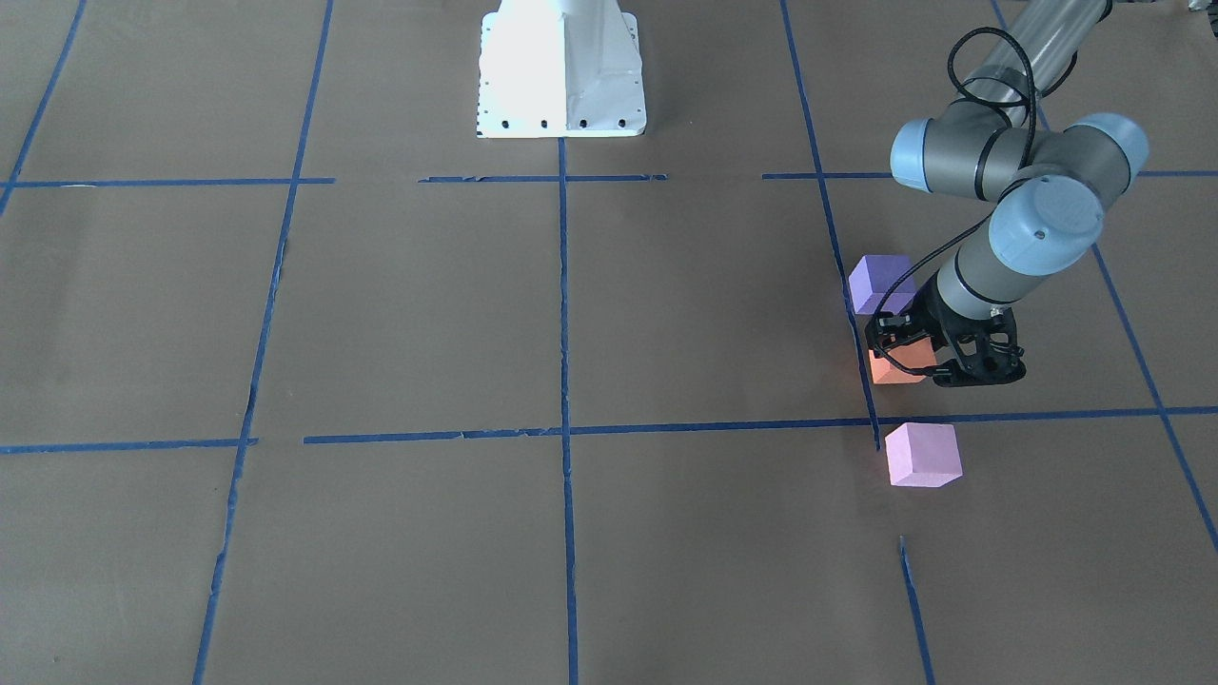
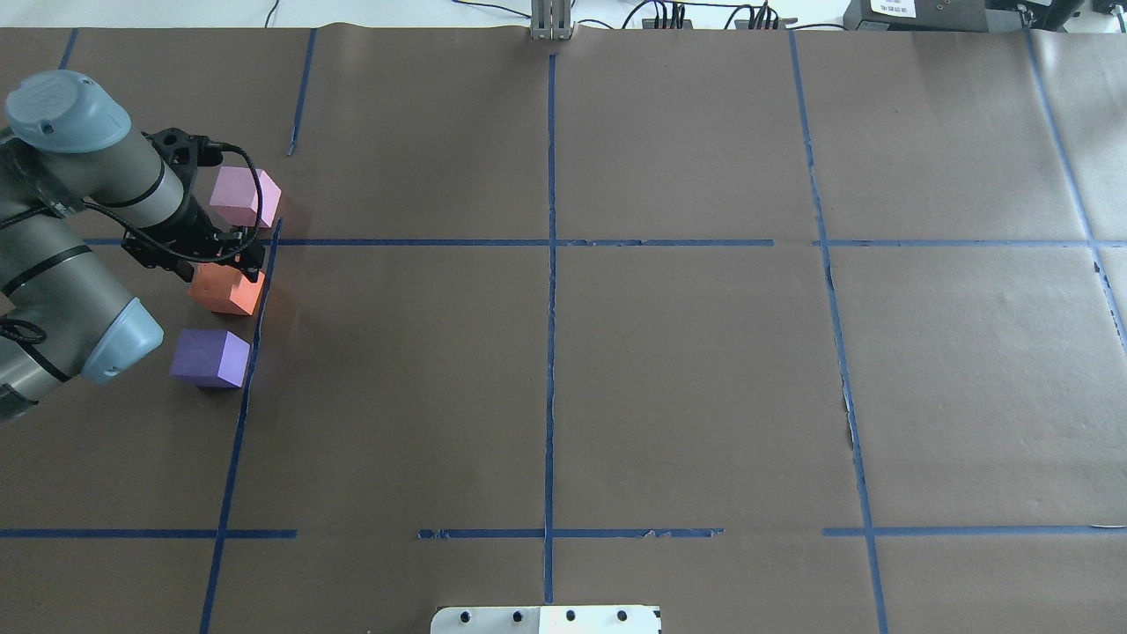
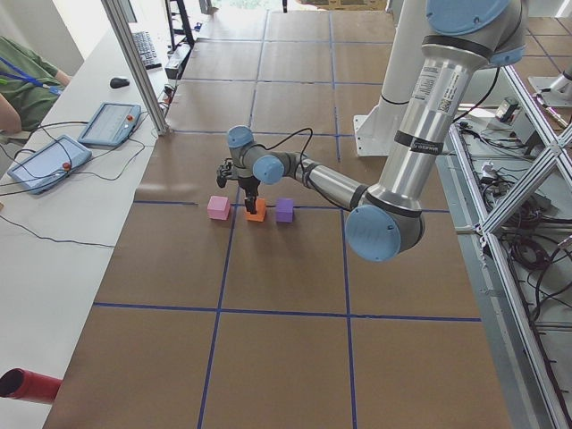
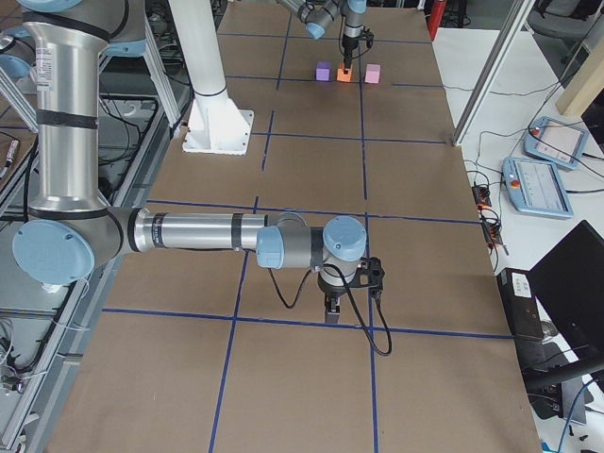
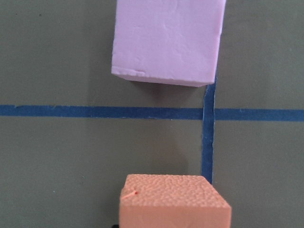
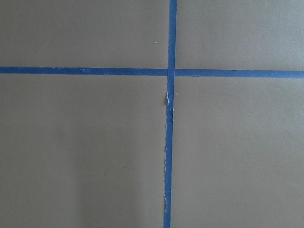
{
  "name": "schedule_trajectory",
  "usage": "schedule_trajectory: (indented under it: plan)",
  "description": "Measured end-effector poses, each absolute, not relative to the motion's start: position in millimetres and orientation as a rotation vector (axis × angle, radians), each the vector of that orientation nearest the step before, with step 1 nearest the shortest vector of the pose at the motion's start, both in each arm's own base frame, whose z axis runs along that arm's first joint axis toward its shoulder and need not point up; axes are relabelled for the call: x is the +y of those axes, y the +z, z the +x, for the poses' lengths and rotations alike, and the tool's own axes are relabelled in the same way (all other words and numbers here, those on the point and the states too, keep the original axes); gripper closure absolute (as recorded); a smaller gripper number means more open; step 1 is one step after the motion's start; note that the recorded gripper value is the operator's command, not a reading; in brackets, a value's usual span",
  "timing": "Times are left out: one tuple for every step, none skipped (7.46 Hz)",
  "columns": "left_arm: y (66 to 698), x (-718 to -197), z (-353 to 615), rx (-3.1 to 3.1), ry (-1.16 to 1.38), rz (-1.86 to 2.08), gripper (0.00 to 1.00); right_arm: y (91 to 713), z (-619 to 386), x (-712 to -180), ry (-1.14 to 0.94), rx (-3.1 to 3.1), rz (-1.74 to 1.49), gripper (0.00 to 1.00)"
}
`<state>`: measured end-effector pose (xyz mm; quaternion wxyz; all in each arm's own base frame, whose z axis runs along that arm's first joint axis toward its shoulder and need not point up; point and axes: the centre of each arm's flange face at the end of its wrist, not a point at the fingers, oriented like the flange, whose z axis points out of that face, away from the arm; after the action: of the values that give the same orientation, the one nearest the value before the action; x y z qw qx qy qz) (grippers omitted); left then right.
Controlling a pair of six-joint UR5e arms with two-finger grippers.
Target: Arrange blocks in a line
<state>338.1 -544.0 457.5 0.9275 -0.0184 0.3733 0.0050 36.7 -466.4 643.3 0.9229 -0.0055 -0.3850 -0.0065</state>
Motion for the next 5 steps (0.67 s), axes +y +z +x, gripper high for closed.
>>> schedule_trajectory:
  plan:
    - [457, -544, 338, 0.766, 0.011, -0.036, 0.0, 643, 37, -466, -0.013, -0.79, -0.011, 0.0]
    - [457, -544, 338, 0.767, 0.011, -0.034, 0.0, 643, 37, -466, -0.013, -0.79, -0.011, 0.0]
    - [453, -546, 336, 0.771, 0.01, -0.028, 0.0, 643, 36, -466, -0.014, -0.79, -0.011, 0.0]
    - [443, -550, 325, 0.781, 0.004, -0.006, 0.0, 643, 36, -466, -0.014, -0.79, -0.012, 0.0]
    - [423, -556, 305, 0.798, 0.012, 0.043, 0.0, 643, 36, -466, -0.014, -0.79, -0.012, 0.0]
